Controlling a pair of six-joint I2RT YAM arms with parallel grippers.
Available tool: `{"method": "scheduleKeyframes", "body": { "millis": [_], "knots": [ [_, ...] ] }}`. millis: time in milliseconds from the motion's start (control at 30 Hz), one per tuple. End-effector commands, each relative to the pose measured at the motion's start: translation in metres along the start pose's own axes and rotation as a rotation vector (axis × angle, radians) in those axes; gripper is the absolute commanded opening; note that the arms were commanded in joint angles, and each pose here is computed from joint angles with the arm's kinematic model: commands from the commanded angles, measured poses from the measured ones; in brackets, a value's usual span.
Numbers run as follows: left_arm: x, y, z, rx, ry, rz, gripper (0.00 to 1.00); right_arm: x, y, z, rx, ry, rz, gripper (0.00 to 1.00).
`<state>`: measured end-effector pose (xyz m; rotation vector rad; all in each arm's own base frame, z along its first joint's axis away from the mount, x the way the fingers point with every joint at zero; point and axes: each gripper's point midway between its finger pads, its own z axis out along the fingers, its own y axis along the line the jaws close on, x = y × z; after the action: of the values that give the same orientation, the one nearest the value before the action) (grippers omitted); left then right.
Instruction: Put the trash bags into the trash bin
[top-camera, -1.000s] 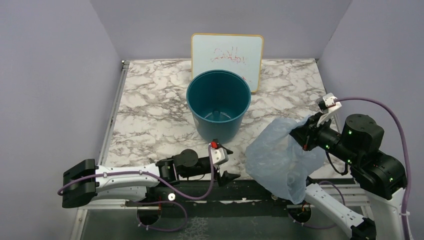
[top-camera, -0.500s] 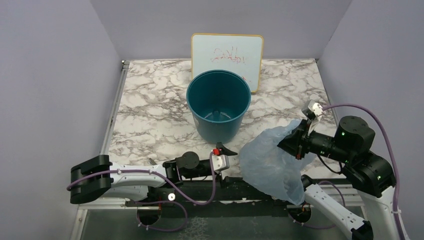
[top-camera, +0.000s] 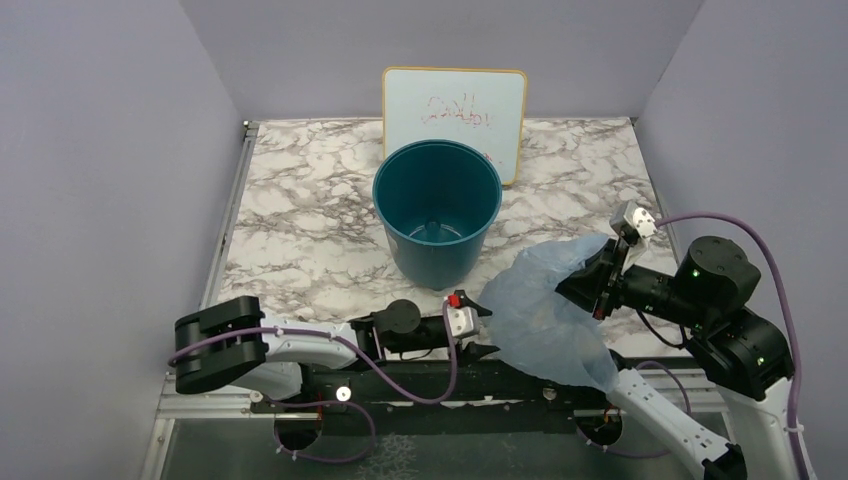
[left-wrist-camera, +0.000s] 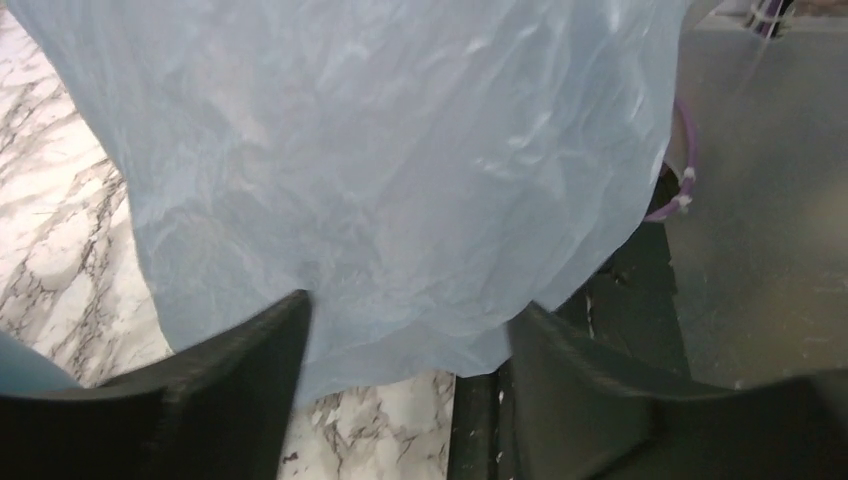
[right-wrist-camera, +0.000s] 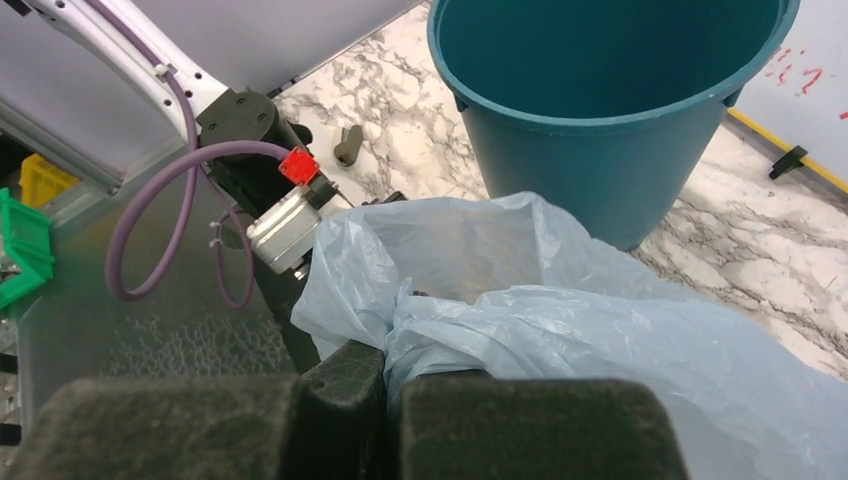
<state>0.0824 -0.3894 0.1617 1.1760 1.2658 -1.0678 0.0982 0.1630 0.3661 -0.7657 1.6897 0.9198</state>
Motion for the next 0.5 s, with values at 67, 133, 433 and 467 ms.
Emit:
{"method": "scheduleKeyframes", "body": {
  "millis": [67, 133, 433, 467],
  "knots": [
    [-0.024, -0.002, 0.014, 0.013, -0.078, 0.005, 0.35, 0.002, -0.017, 0.005, 0.076, -0.003, -0.009, 0.01],
    [-0.025, -0.003, 0.014, 0.020, -0.082, 0.006, 0.15, 0.000, -0.026, 0.004, 0.127, -0.017, -0.011, 0.01],
    [-0.062, -0.001, -0.008, 0.001, -0.114, 0.005, 0.00, 0.007, -0.078, -0.003, 0.413, 0.016, 0.010, 0.01],
    [-0.066, -0.001, -0.012, 0.002, -0.101, 0.014, 0.00, 0.007, -0.078, -0.002, 0.414, 0.013, 0.017, 0.01]
  ]
}}
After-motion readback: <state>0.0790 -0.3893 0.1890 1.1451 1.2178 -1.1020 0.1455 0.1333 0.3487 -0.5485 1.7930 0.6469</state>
